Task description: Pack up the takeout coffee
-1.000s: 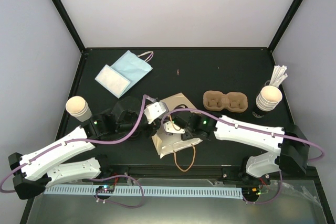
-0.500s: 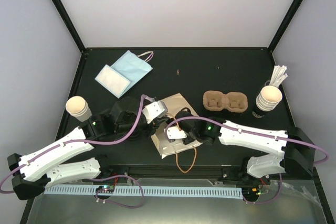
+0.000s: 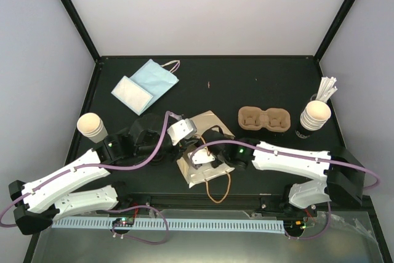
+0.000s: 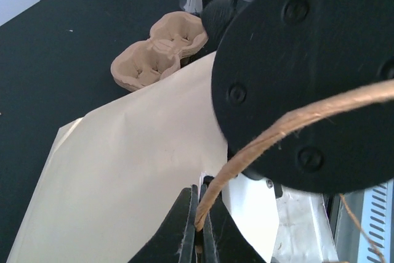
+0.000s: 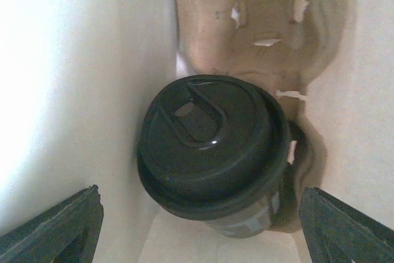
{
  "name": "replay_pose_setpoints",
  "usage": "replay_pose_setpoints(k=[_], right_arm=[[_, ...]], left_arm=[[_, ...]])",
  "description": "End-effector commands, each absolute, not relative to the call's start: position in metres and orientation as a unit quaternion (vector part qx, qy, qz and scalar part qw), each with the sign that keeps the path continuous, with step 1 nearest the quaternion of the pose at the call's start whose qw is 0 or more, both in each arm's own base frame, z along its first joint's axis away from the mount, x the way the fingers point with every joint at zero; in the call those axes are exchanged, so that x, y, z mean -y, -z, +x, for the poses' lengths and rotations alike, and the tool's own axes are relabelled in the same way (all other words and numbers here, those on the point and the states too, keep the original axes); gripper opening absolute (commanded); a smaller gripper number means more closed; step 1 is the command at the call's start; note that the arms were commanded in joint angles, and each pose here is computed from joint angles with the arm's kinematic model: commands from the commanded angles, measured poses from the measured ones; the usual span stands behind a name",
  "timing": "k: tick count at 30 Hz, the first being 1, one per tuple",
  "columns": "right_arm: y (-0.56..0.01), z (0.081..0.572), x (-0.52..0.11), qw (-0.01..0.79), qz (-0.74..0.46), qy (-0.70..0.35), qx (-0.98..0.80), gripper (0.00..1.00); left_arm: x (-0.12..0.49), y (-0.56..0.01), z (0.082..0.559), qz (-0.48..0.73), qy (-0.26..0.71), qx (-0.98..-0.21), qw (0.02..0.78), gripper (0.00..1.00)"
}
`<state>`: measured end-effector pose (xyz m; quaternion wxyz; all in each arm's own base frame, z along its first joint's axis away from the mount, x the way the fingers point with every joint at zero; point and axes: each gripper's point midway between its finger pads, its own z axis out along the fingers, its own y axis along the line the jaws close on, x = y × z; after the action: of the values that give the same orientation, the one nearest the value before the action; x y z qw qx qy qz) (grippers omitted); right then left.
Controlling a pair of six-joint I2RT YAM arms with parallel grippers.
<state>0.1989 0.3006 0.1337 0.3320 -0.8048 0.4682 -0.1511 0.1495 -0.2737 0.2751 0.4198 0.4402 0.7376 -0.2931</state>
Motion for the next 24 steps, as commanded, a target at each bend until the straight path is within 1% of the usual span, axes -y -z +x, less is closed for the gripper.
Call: replay_pose_setpoints(k=[1,5,11,16,24], right_arm=[[-0.131,0.204,-0.306,0.320,-0.815,0.183,-0.448,0.89],[-0.125,0.206,-0.304,0.310,-0.815,0.193,-0.450,0.89],[-0.121,0.224,-0.304,0.319,-0.801,0.246,-0.443,0.89],[-0.106,0.227,-0.310,0.308,-0.804,0.252,-0.442,0.89],[-0.082,0.246,-0.316,0.297,-0.788,0.286,-0.458,0.89]], left_arm=[[0.282,-0.321,0.140,0.446,0.338,-0.692,0.456,0.02],[0.284,-0.323,0.139,0.446,0.341,-0.690,0.457,0.02],[0.286,-0.327,0.136,0.448,0.353,-0.683,0.456,0.02],[0.288,-0.328,0.133,0.447,0.364,-0.680,0.453,0.02],[0.284,-0.329,0.131,0.445,0.365,-0.679,0.455,0.02]])
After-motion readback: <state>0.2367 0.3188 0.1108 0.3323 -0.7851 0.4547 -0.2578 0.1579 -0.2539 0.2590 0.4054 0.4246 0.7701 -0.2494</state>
